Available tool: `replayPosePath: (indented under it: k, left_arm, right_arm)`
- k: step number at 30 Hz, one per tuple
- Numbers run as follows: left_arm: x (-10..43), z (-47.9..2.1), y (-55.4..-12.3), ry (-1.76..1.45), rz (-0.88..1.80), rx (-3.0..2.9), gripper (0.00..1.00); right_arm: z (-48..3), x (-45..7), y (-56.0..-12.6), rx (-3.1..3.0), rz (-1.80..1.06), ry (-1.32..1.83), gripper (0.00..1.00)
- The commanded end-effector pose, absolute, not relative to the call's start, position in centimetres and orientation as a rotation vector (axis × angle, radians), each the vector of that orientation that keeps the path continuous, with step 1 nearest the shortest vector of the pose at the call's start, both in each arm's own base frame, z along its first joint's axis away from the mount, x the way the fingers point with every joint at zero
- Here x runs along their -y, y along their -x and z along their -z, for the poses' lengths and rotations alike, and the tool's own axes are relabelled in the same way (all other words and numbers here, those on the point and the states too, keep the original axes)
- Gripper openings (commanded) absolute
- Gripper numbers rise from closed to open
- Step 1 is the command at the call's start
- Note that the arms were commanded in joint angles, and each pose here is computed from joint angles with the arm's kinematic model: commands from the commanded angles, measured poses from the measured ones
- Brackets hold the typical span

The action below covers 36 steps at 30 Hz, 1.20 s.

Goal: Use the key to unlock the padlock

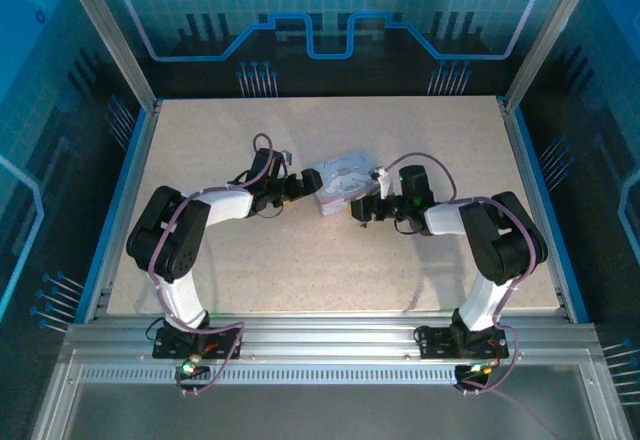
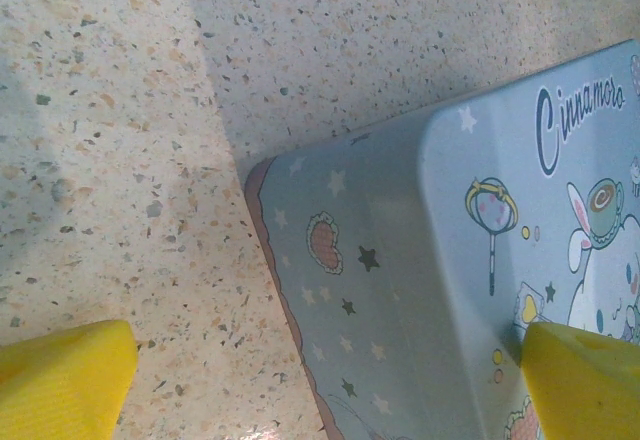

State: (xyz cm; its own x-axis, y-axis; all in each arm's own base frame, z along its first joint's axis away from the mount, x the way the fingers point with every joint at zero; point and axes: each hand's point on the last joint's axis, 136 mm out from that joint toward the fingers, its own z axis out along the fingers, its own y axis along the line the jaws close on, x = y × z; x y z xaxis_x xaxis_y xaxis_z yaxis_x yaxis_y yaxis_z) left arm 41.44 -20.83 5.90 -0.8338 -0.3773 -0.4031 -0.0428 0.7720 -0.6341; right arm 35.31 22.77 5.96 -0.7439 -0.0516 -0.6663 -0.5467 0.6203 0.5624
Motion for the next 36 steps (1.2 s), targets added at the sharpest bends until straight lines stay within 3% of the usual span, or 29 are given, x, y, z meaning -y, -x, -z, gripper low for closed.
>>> replayPosePath:
  k: [1, 10, 22, 36]
  left_arm:
    - [20.1, -3.6, -39.0, 0.343, 0.811, -2.555, 0.99]
    - [20.2, -3.6, -39.0, 0.341, 0.815, -2.555, 0.99]
    - [20.2, -3.4, -39.0, 0.345, 0.819, -2.555, 0.99]
    - [20.2, -3.2, -39.0, 0.349, 0.816, -2.558, 0.99]
  right_arm:
    - [-5.8, -23.7, -35.3, -2.226, -1.064, 0.516, 0.61]
    - [-5.3, -24.6, -34.8, -2.243, -1.095, 0.541, 0.56]
    - [-5.2, -24.6, -34.1, -2.252, -1.100, 0.545, 0.37]
    - [-4.2, -24.2, -33.2, -2.285, -1.094, 0.550, 0.26]
